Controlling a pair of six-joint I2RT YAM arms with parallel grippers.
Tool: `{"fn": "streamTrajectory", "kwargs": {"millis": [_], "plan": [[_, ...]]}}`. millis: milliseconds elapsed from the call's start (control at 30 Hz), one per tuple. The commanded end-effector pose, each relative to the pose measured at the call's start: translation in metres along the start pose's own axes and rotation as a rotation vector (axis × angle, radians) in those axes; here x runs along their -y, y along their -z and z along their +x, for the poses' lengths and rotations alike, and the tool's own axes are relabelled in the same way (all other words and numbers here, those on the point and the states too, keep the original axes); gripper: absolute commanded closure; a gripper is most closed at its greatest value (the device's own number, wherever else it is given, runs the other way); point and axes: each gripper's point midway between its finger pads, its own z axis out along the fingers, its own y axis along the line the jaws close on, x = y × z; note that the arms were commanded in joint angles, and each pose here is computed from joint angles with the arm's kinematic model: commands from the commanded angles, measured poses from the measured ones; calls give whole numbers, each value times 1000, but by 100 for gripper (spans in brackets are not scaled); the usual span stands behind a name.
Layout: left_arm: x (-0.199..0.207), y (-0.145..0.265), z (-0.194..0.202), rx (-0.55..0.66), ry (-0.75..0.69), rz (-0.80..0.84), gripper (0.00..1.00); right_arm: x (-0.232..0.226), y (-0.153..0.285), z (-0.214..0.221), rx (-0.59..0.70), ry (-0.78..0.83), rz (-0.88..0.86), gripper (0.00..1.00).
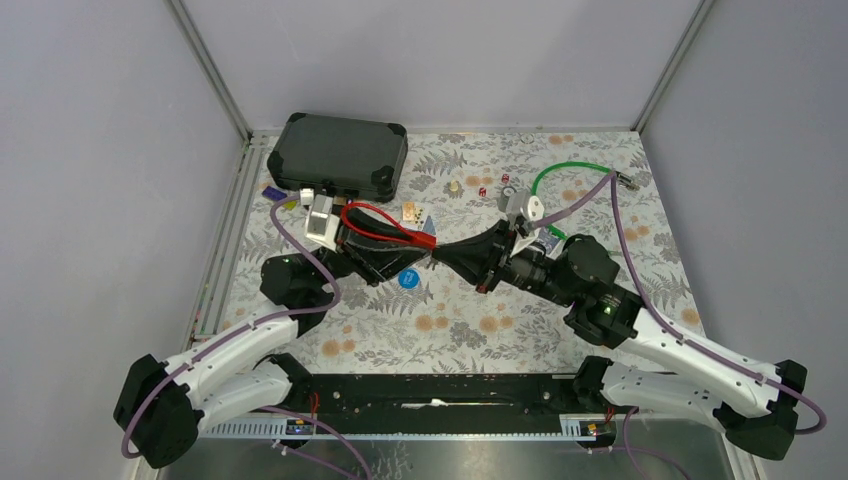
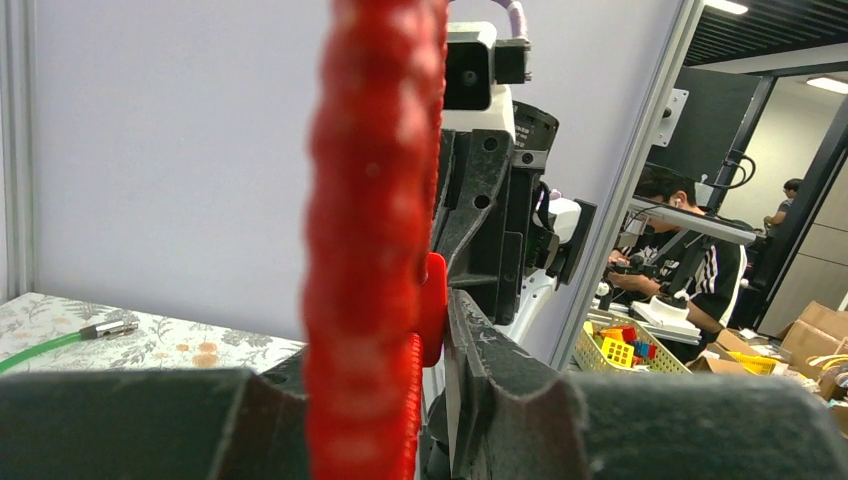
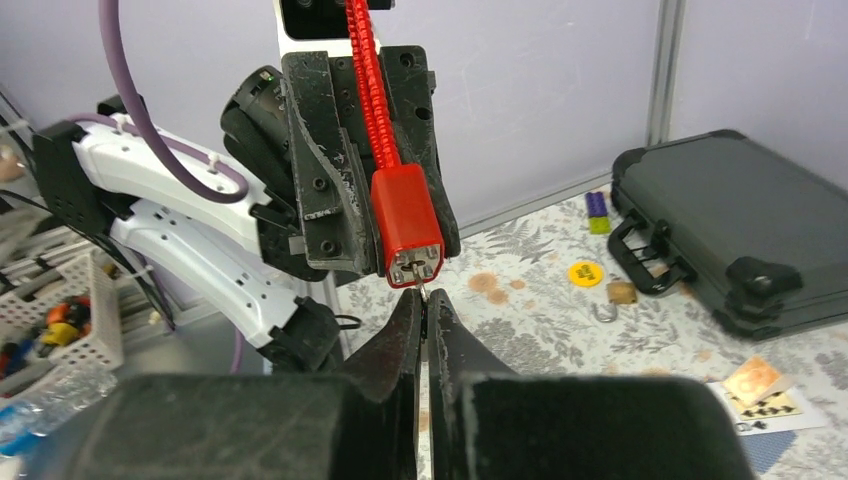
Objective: Lock with the key
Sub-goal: Lock the lock, then place the key at the center of the board.
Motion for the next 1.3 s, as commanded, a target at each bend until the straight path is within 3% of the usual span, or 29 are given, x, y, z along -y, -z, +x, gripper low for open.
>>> {"fn": "streamTrajectory", "kwargs": {"millis": [0, 333, 533, 667, 733, 967, 1133, 1267], "plan": [[46, -4, -52, 151, -117, 177, 100, 5, -3, 6, -66, -157, 32, 100], [49, 1, -54, 132, -155, 207, 100, 17, 6, 7, -131, -403, -46, 100], [48, 2, -56, 136, -157, 200, 100, 23, 10, 12, -117, -325, -36, 100], [35, 2, -56, 135, -125, 138, 100, 56, 20, 25, -154, -226, 147, 100], [22, 1, -53, 125, -96, 79, 100, 81, 25, 36, -191, -203, 283, 100], [-43, 6, -23, -74, -56, -254, 100, 156, 65, 115, -488, -196, 730, 100], [-92, 35, 10, -213, -21, -523, 100, 170, 86, 170, -633, -275, 814, 100], [-128, 70, 57, -346, 86, -725, 100, 173, 105, 204, -708, -317, 870, 100]]}}
